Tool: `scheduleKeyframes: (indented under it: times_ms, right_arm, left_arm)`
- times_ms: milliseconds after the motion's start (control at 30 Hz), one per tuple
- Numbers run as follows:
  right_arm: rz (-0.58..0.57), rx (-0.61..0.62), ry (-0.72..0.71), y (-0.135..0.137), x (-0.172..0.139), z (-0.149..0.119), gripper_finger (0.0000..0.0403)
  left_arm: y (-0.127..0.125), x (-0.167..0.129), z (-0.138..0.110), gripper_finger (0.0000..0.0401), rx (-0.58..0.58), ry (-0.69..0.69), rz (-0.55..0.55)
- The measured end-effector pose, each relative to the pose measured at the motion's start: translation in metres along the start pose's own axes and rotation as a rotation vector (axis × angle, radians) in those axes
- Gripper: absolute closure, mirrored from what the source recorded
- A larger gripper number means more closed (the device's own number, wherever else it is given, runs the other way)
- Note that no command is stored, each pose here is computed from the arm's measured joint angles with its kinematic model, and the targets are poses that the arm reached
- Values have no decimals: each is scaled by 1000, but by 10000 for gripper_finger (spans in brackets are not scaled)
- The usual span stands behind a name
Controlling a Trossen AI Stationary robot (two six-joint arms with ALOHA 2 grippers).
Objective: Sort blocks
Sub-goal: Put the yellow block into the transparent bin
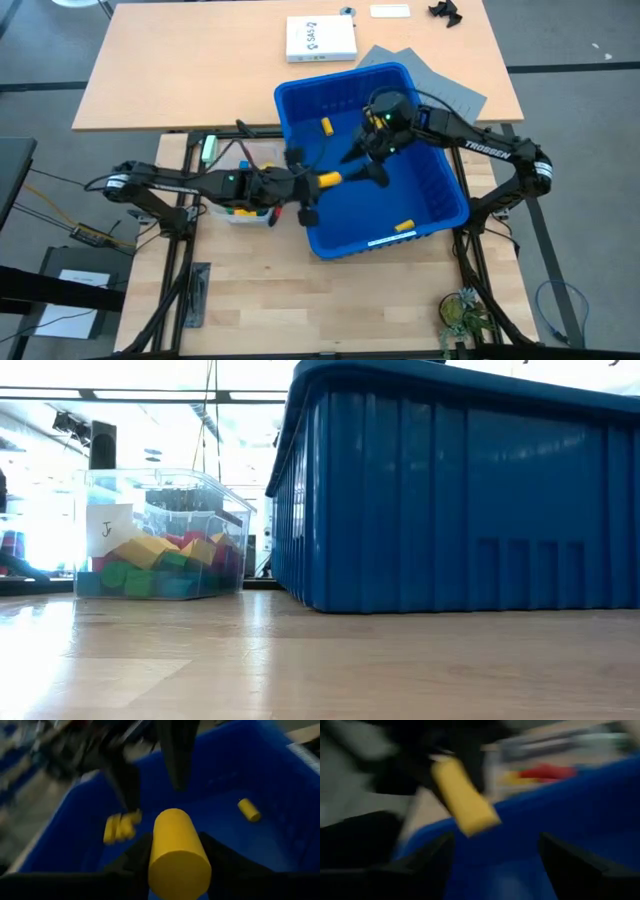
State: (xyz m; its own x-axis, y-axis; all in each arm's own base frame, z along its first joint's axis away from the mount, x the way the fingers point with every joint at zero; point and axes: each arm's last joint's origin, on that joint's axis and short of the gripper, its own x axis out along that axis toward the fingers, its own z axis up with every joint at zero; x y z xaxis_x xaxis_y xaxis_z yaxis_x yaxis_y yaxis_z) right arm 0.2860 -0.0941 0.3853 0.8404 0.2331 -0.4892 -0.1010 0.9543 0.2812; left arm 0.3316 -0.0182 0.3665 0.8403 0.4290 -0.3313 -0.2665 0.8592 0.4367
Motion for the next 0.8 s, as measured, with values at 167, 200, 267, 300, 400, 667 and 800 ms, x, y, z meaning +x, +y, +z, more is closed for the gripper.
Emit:
scheduleKeyframes:
  times_ms: [167,200,267,300,400,667,800]
  right_arm:
    - [-382,16,-20,-22,-9,1,103]
    - [-439,17,-21,-27,-10,2,103]
    - [-520,19,-21,-37,-9,1,103]
    - [-540,14,-23,-43,-8,2,103]
    - [-570,16,-32,-59,-1,2,108]
    - [-651,117,-54,-122,32,-9,108]
    - [-731,207,-38,-158,50,-25,110]
  left_arm:
    - [16,-19,-18,261,-177,182,62]
    - [18,-23,-23,261,-214,230,79]
    - [25,-30,-35,261,-286,337,113]
    - [28,-33,-42,261,-315,394,134]
    - [35,-41,-60,261,-391,559,206]
    - [46,-48,-96,234,-497,801,415]
    - [48,-43,-109,161,-530,836,457]
